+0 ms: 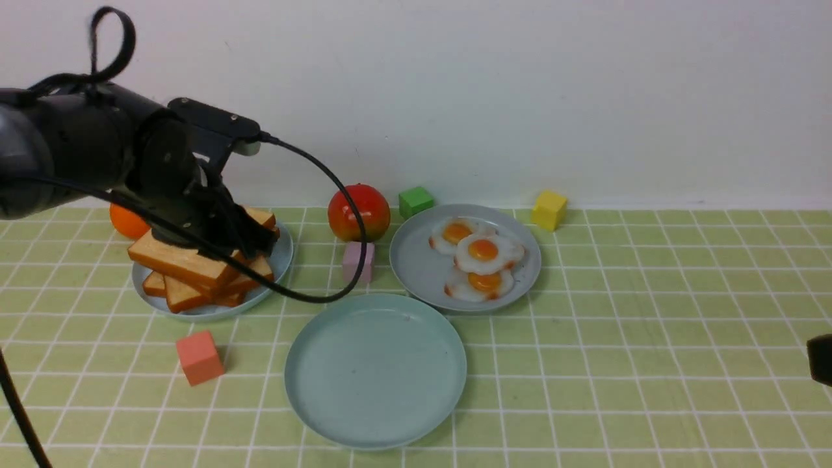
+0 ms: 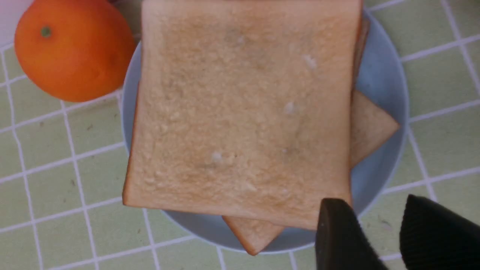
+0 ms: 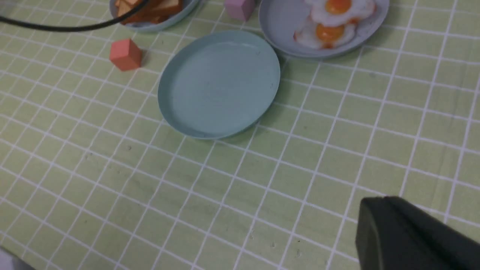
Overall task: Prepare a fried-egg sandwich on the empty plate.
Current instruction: Use the left arm to grab a slice of bread
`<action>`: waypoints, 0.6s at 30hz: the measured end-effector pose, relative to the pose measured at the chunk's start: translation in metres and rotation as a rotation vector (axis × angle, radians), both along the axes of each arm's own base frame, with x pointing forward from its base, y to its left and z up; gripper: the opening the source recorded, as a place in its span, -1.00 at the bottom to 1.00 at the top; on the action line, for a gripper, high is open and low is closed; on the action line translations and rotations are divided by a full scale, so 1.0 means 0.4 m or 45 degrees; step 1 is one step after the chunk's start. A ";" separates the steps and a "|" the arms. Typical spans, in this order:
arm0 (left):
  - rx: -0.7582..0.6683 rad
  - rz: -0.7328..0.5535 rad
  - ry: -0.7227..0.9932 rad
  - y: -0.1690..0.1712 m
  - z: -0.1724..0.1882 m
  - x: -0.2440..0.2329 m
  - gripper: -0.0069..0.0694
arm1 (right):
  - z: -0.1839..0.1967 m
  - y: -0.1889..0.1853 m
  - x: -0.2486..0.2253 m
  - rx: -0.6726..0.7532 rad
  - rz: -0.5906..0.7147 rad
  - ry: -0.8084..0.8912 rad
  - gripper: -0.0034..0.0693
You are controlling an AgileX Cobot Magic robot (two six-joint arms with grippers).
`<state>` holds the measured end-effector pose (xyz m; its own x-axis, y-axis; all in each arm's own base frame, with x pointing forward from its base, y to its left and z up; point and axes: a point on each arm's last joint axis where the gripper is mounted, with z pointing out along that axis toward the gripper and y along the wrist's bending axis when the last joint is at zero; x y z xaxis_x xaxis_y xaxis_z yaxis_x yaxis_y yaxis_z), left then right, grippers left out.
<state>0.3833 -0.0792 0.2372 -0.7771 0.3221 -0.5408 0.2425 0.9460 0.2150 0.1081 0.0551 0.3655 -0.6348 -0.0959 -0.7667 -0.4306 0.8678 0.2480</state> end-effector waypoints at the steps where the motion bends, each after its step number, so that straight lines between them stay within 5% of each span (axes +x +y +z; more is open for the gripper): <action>1: 0.018 0.001 0.008 0.001 -0.013 0.006 0.00 | 0.000 0.000 0.000 -0.001 0.003 0.000 -0.93; 5: 0.059 -0.024 0.009 0.000 -0.051 0.025 0.20 | 0.000 0.000 -0.001 -0.007 0.005 -0.002 -0.92; 11: 0.128 -0.077 0.036 -0.002 -0.115 0.049 0.25 | -0.002 0.001 -0.003 -0.012 0.013 0.006 -0.91; 18: 0.145 -0.071 0.040 0.000 -0.125 0.056 -0.11 | -0.007 0.001 -0.008 -0.023 0.029 0.042 -0.91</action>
<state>0.4057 -0.0794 0.1872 -0.7722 0.4232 -0.4739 0.3025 0.9008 0.3116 0.1049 0.0556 0.3629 -0.6571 -0.1242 -0.7435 -0.4421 0.8623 0.2467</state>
